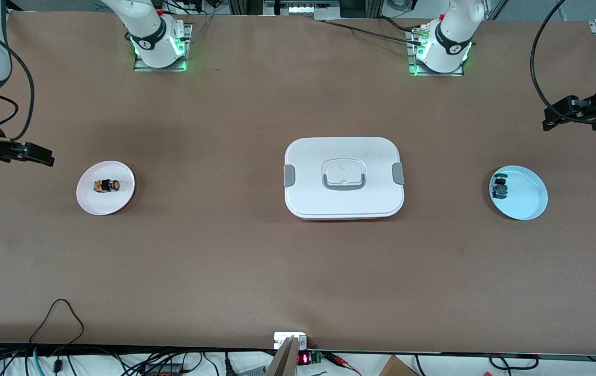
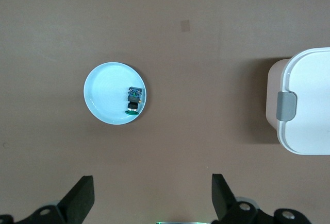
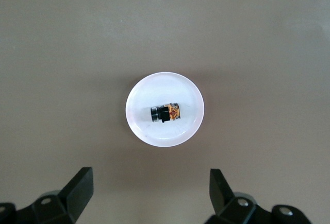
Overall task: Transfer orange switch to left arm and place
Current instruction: 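Reach the right gripper toward the orange switch on the white plate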
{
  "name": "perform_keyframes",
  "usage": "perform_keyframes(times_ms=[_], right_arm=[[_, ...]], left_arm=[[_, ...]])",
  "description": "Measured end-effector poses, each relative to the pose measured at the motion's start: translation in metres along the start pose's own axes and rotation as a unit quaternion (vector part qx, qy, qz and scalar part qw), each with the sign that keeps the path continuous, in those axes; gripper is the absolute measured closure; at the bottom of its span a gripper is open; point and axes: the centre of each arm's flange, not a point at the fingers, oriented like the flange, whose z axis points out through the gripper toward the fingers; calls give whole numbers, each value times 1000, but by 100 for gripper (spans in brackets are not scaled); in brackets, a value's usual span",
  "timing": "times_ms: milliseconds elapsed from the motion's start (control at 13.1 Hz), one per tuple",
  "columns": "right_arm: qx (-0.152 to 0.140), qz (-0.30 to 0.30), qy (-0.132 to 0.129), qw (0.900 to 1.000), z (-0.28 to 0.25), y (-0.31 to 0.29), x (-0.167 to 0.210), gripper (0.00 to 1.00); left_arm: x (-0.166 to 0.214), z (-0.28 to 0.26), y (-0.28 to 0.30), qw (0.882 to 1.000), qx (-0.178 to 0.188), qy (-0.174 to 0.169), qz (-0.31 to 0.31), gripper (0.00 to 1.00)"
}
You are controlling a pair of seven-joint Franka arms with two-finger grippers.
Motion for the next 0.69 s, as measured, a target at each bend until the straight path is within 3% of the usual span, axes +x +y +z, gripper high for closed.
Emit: perform_keyframes(times_ms=[686], right_arm=[[-2, -4, 20, 1000, 103, -4, 23, 0]], left_arm=[[0, 0, 0, 1000, 0, 0, 0, 0]])
